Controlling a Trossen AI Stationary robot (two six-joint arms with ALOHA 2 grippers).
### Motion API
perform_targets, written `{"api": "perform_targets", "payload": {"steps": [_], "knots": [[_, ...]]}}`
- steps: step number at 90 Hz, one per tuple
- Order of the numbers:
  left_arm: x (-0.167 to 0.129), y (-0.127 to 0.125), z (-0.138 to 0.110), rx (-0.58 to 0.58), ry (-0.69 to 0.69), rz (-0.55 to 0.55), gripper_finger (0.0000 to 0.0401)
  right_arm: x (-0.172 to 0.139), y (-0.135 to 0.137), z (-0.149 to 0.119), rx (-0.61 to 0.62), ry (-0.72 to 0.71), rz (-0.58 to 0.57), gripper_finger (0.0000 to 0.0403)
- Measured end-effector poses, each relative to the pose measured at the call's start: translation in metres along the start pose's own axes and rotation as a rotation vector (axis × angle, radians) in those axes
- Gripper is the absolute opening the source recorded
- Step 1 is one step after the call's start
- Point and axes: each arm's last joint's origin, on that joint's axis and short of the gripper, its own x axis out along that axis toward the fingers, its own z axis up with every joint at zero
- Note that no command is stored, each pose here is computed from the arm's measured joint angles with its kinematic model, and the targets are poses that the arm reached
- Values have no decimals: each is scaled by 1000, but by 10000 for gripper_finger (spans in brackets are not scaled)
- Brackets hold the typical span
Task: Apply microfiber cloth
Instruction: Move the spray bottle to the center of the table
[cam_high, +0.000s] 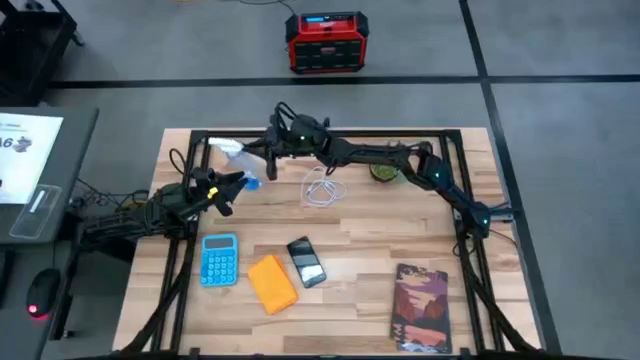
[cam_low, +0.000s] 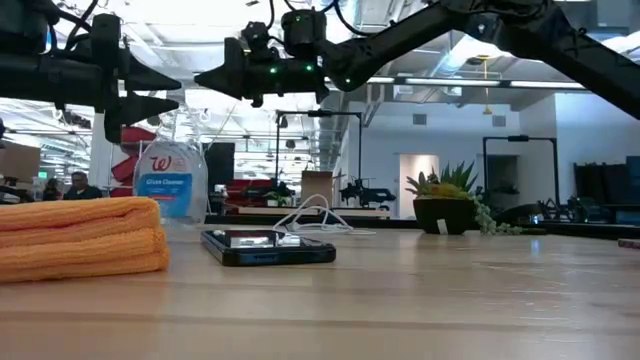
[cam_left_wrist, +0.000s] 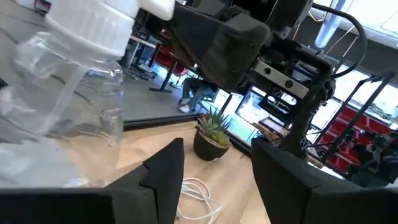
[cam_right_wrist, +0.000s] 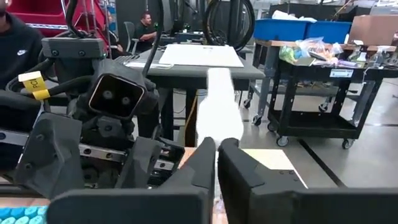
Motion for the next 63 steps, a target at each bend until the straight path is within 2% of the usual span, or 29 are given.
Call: {"api": "perform_targets", "payload": {"steps": [12, 27, 42, 50, 63], "knots": [[0, 0, 0, 0, 0, 0, 162, 0, 0, 0, -27, -2, 4, 46], [0, 0, 0, 0, 0, 0, 162, 2, 9, 7, -89, -20, 22, 142], [0, 0, 0, 0, 0, 0, 162, 5, 4, 27, -72, -37, 17, 233], [0, 0, 0, 0, 0, 0, 162, 7, -2, 29, -56, -12, 10, 249], [0, 0, 0, 0, 0, 1, 162, 13, -10, 19, -35, 40, 26, 242]]}}
